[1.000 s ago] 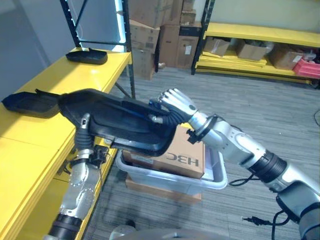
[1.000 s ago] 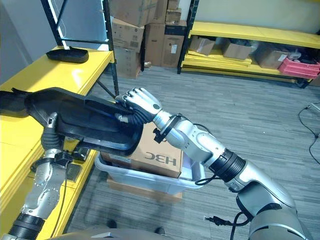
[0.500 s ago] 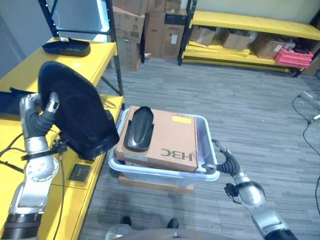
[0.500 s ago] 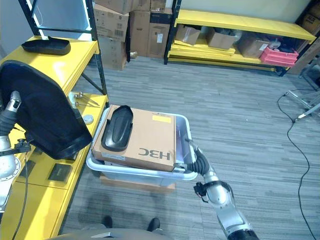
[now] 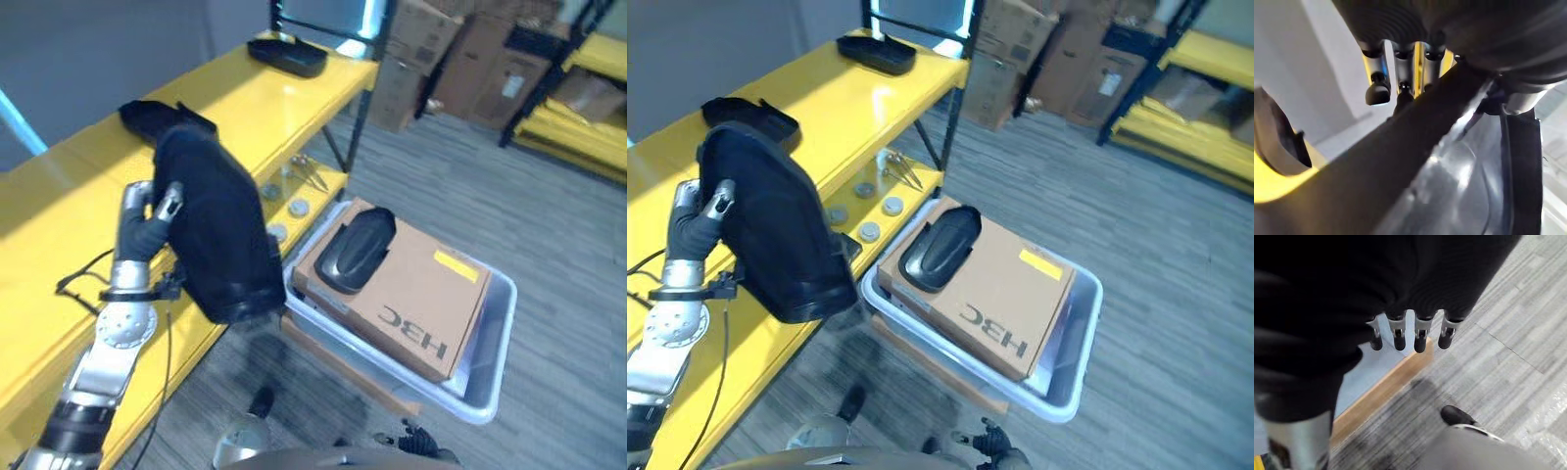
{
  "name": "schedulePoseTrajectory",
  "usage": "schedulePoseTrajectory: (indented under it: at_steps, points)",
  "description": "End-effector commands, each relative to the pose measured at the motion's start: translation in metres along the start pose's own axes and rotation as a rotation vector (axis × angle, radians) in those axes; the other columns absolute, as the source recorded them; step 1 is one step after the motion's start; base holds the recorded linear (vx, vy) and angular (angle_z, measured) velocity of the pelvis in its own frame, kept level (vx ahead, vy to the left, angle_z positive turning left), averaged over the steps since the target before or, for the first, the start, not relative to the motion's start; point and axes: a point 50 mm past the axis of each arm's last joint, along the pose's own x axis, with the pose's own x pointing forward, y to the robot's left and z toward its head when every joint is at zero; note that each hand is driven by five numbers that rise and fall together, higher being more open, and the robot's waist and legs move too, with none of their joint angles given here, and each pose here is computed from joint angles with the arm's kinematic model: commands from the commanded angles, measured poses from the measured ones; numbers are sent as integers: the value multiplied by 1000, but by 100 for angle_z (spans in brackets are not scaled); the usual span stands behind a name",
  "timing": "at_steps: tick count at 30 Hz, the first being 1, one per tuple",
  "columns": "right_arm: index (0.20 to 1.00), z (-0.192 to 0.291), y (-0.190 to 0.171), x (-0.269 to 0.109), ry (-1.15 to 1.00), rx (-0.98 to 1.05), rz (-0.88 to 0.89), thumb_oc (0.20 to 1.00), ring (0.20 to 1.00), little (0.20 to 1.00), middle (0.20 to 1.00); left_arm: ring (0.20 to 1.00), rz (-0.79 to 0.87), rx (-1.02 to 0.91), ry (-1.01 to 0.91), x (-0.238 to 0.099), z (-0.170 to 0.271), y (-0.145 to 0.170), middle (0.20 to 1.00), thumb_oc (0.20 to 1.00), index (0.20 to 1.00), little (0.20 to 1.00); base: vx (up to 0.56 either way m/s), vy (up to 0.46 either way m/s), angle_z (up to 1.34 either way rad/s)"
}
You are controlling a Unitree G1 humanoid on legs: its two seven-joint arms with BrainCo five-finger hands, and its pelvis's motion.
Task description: Move parts from the plastic box to the shelf.
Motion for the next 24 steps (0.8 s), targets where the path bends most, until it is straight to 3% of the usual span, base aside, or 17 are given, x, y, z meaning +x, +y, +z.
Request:
schedulePoseTrajectory:
  at_steps: [1, 5, 13, 20, 24]
  points:
    - [1000, 22, 13, 5, -57, 1, 35, 1000, 1000, 1000, 1000, 200, 72, -31, -198, 18, 32, 14, 200, 200, 200, 200, -94, -158, 44]
    - [1000, 25, -1, 7, -58, -132, 11, 1000, 1000, 1000, 1000, 200, 41, -26, -170, 7, 29, 11, 200, 200, 200, 200, -67, -44, 104]
    - [1000, 4, -22, 4, 34, -117, -72, 1000, 1000, 1000, 1000, 200, -14, -64, -152, 3, 28, 6, 200, 200, 200, 200, -12, 4, 131]
    - [1000, 16, -24, 7, 19, -8, -111, 1000, 1000, 1000, 1000, 200, -19, -61, -146, 6, 30, 11, 200, 200, 200, 200, 155, 189, 25]
    - [1000, 26, -26, 9, -4, -51, -113, 1000, 1000, 1000, 1000, 200, -23, -79, -171, 10, 35, 10, 200, 200, 200, 200, 170, 319, 32]
